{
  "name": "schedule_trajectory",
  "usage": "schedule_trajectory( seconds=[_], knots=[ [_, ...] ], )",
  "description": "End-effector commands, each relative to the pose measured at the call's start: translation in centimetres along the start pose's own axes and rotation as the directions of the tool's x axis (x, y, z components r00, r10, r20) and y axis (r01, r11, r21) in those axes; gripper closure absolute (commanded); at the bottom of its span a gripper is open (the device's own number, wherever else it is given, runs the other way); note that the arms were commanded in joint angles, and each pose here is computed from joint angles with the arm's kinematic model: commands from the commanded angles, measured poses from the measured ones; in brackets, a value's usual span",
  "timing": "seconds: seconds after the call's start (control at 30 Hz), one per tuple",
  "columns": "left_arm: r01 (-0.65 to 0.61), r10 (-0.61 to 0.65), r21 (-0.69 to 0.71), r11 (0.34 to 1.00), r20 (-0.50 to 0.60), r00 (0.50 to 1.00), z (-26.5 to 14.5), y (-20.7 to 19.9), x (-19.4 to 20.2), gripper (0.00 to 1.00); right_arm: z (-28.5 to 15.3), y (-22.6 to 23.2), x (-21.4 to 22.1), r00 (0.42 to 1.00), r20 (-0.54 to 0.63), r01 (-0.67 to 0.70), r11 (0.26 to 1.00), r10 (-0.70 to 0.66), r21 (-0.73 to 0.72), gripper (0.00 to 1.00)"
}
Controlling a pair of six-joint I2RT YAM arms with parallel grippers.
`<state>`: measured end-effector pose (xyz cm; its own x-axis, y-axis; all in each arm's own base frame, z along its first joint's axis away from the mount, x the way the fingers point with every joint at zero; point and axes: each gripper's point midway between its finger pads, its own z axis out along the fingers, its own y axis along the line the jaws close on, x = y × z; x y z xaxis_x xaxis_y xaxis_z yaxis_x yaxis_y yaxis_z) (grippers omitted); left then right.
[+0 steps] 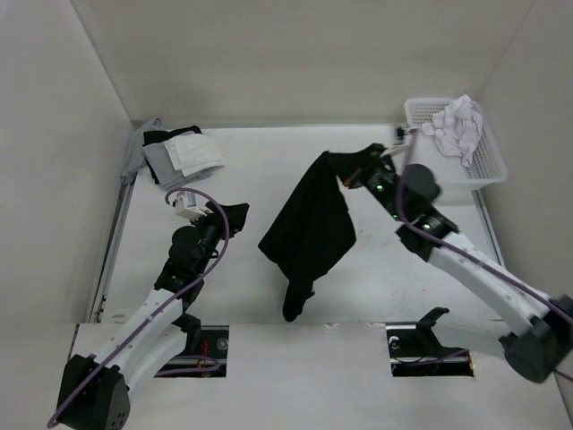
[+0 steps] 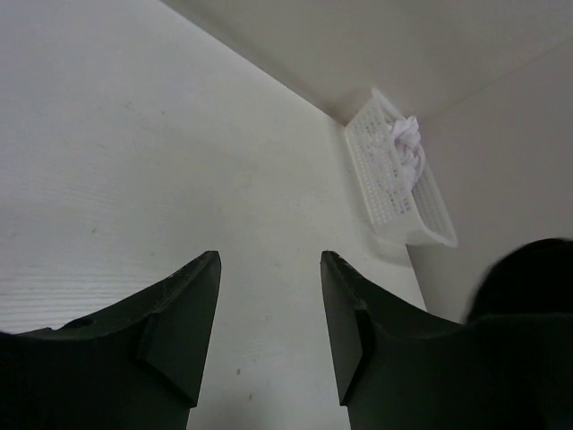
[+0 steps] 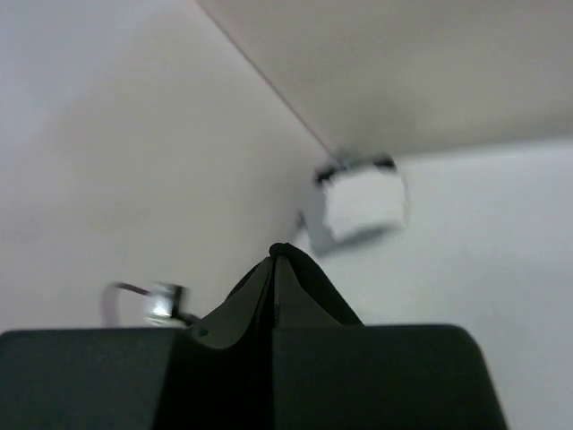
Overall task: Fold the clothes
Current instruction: Move the tank top to the center of the board, then flatten the tank top out
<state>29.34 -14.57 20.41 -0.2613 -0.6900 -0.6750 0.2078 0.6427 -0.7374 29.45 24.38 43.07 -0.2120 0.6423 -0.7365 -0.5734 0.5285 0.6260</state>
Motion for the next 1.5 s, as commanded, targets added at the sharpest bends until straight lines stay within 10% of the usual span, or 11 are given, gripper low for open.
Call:
schedule_trajectory(
  seconds=[0.0,0.17,0.33,0.57,0.77,1.07,1.47],
  knots=[
    [0.001,-0.008,-0.120,0.993,-0.054,0.999,-1.1,3.7,1.4,0.53,2.6,-8.3,9.3,0.981,-0.145,-0.104,0.983,0.126,0.152,0.98],
    [-0.018,-0.007,-0.205,0.979,-0.120,0.993,-1.8,6.5,3.1,0.55,5.7,-18.3,14.3,0.959,-0.240,-0.062,0.936,0.153,0.346,0.80],
    [-0.029,-0.007,-0.232,0.972,-0.153,0.988,-2.3,7.3,4.3,0.55,3.3,-18.8,16.2,0.949,-0.296,0.006,0.930,0.111,0.368,0.56],
    [-0.079,0.006,-0.203,0.976,-0.340,0.940,-3.2,6.0,9.1,0.69,-6.8,-21.0,23.0,0.896,-0.424,0.106,0.864,0.132,0.493,0.94],
    [-0.077,-0.063,-0.252,0.965,-0.505,0.861,-6.9,6.0,15.6,0.80,-9.5,-20.5,24.0,0.907,-0.396,0.080,0.865,0.143,0.496,0.89],
    [0.048,-0.198,-0.314,0.948,-0.467,0.862,-8.1,5.7,17.8,0.65,-8.5,-20.1,24.5,0.905,-0.400,0.062,0.883,0.147,0.466,0.81],
    [0.089,-0.248,-0.324,0.942,-0.492,0.834,-7.6,5.9,19.5,0.70,-8.3,-20.2,25.7,0.894,-0.418,0.049,0.890,0.164,0.453,0.80]
  ],
)
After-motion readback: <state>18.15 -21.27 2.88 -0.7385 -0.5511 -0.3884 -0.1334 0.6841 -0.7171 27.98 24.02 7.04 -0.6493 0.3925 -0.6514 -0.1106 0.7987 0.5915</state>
